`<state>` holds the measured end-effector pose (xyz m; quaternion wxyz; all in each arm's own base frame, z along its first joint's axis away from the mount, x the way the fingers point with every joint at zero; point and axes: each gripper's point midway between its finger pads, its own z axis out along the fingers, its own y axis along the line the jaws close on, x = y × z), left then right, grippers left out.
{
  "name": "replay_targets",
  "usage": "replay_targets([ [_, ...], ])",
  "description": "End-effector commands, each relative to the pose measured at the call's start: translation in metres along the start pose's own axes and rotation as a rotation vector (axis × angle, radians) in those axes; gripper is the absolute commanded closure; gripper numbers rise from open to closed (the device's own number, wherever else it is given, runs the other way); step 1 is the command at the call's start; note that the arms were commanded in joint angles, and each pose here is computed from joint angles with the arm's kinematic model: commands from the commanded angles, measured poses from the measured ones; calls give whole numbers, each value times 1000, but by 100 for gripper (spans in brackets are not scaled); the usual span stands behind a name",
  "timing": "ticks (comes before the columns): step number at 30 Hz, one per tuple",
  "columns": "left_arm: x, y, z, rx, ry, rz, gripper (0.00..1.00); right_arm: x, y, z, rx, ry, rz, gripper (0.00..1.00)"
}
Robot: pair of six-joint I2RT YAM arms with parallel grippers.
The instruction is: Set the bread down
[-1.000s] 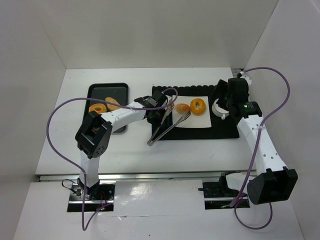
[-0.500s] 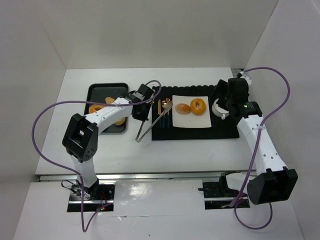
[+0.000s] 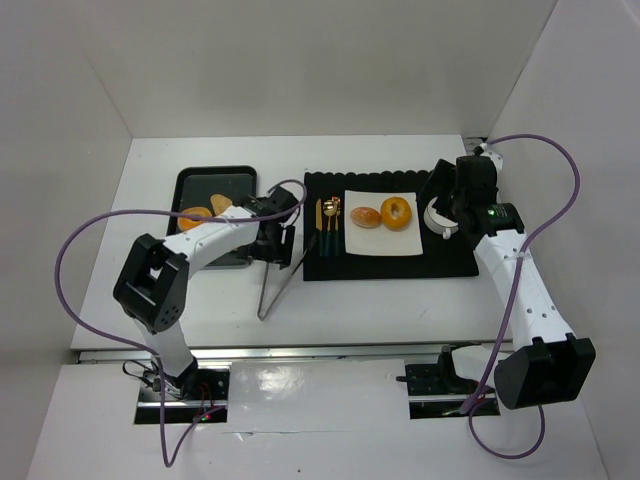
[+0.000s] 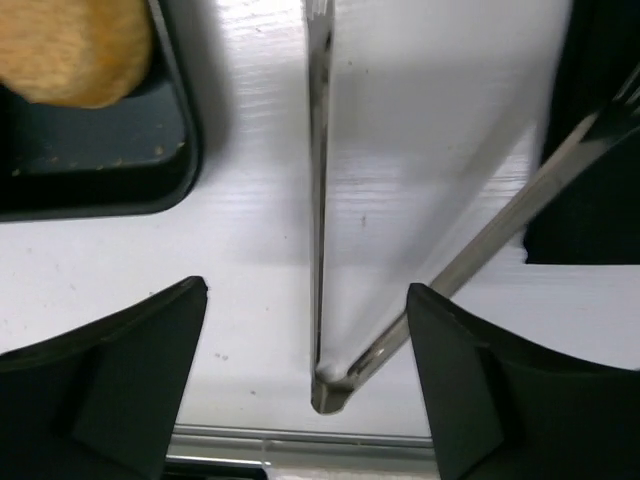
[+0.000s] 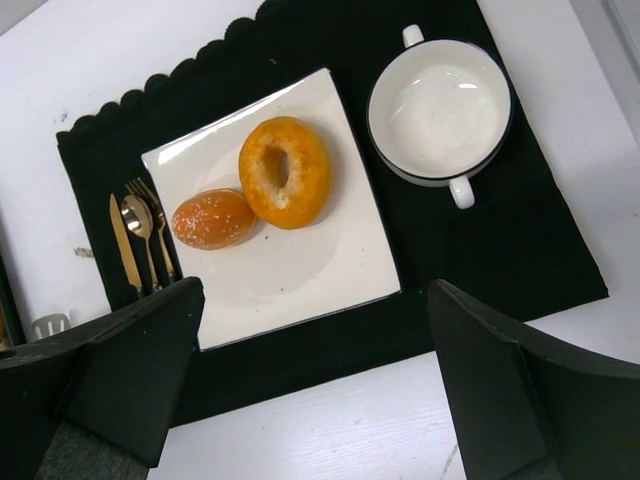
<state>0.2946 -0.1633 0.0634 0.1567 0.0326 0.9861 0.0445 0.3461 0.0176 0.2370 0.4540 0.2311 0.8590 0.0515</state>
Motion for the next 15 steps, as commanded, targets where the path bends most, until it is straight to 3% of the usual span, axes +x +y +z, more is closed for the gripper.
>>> replay_targets([
  [1, -36, 7, -61, 32, -162, -54, 4, -8, -8, 2, 48, -27, 14, 0],
  [8, -103, 8, -163, 156, -425, -84, 1, 11, -24, 20, 164, 83, -25, 0],
  [15, -143, 15, -208, 313, -599, -146, 1, 26, -20, 25, 129, 129, -57, 0],
])
